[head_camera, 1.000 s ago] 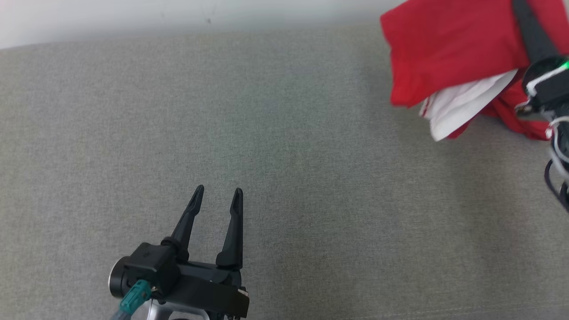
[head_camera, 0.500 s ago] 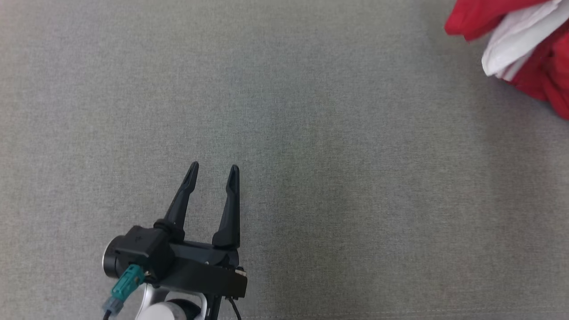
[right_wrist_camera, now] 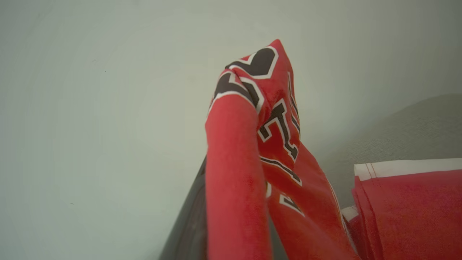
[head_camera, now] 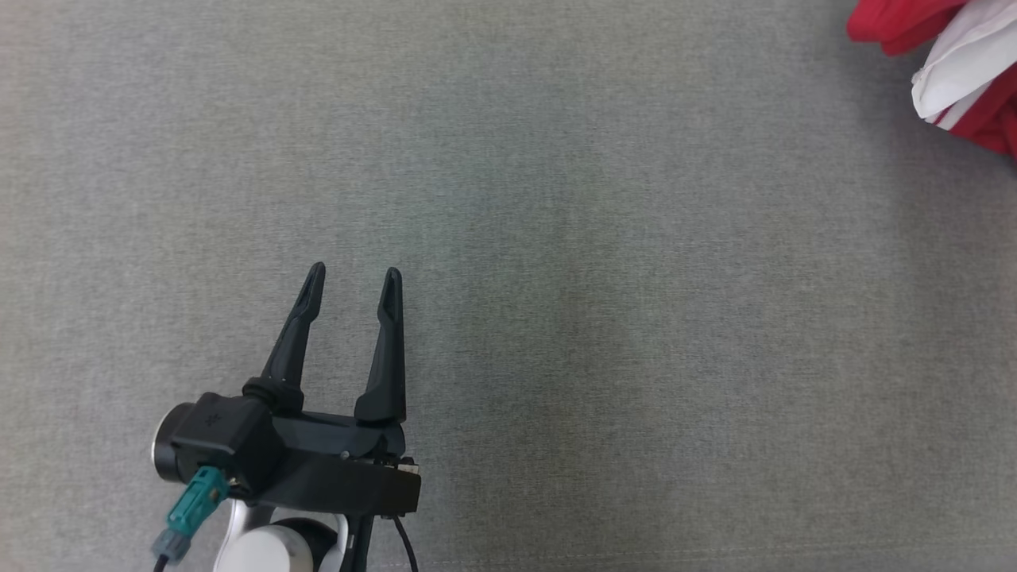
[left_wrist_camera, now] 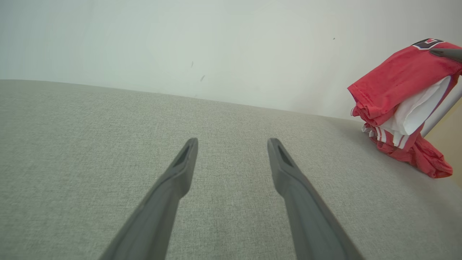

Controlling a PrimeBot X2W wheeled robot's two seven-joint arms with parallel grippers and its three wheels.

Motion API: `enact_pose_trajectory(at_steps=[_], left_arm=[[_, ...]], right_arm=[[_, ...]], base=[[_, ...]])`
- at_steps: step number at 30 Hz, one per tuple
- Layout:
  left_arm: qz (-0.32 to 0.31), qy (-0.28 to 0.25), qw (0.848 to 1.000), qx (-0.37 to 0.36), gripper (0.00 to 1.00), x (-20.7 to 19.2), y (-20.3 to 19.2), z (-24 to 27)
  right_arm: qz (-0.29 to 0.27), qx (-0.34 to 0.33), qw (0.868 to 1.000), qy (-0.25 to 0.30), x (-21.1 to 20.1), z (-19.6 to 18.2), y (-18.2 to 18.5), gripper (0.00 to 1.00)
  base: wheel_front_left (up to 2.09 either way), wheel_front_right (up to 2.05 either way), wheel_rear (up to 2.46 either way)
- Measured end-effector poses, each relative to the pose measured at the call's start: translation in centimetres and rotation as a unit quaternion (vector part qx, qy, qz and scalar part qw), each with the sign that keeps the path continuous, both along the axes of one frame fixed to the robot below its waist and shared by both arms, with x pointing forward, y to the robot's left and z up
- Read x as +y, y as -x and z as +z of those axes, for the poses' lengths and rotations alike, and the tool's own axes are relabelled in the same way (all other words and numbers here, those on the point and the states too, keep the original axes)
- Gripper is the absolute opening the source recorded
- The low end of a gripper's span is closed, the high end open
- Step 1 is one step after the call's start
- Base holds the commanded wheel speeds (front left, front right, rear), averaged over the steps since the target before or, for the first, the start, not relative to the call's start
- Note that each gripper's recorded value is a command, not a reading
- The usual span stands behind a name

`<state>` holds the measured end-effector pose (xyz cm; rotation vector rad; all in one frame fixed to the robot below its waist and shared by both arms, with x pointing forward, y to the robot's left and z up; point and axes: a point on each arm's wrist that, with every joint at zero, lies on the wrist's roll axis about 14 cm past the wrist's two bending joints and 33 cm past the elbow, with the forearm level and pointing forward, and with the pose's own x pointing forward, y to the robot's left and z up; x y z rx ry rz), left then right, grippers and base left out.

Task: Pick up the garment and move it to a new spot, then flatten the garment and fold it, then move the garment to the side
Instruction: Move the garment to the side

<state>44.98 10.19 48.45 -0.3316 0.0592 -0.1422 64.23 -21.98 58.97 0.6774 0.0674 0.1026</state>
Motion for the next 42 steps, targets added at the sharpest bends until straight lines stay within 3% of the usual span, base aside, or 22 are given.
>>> enact_pose_trajectory(at_steps=[9,17,32,34,35,42], left_arm=[[-0.028,-0.005,1.000,-0.007,1.00,-1.5,-0.8,-0.2],[-0.084,-0.004,0.996,-0.025,1.00,-4.9,-1.5,0.6],[-0.187,0.005,0.982,-0.024,1.00,-10.9,-1.1,0.5],[-0.197,0.003,0.980,-0.018,1.00,-11.4,-0.9,0.1],[-0.201,0.001,0.979,-0.016,1.00,-11.6,-0.8,0.0],[-0.216,-0.003,0.976,-0.022,1.00,-12.6,-0.8,0.2]], right_arm=[[-0.058,0.015,0.998,0.012,-5.4,-1.5,1.2,0.00],[-0.120,0.089,0.989,0.017,-10.3,-8.0,4.1,0.00],[-0.171,0.158,0.972,0.029,-13.0,-14.2,7.6,0.00],[-0.176,0.161,0.970,0.038,-13.4,-14.6,7.9,0.47],[-0.180,0.163,0.969,0.039,-13.6,-14.8,8.1,1.00],[-0.204,0.166,0.963,0.054,-14.4,-15.4,9.2,1.00]], base=[[0.00,0.00,0.00],[0.00,0.00,0.00],[0.00,0.00,0.00],[0.00,0.00,0.00],[0.00,0.00,0.00],[0.00,0.00,0.00]])
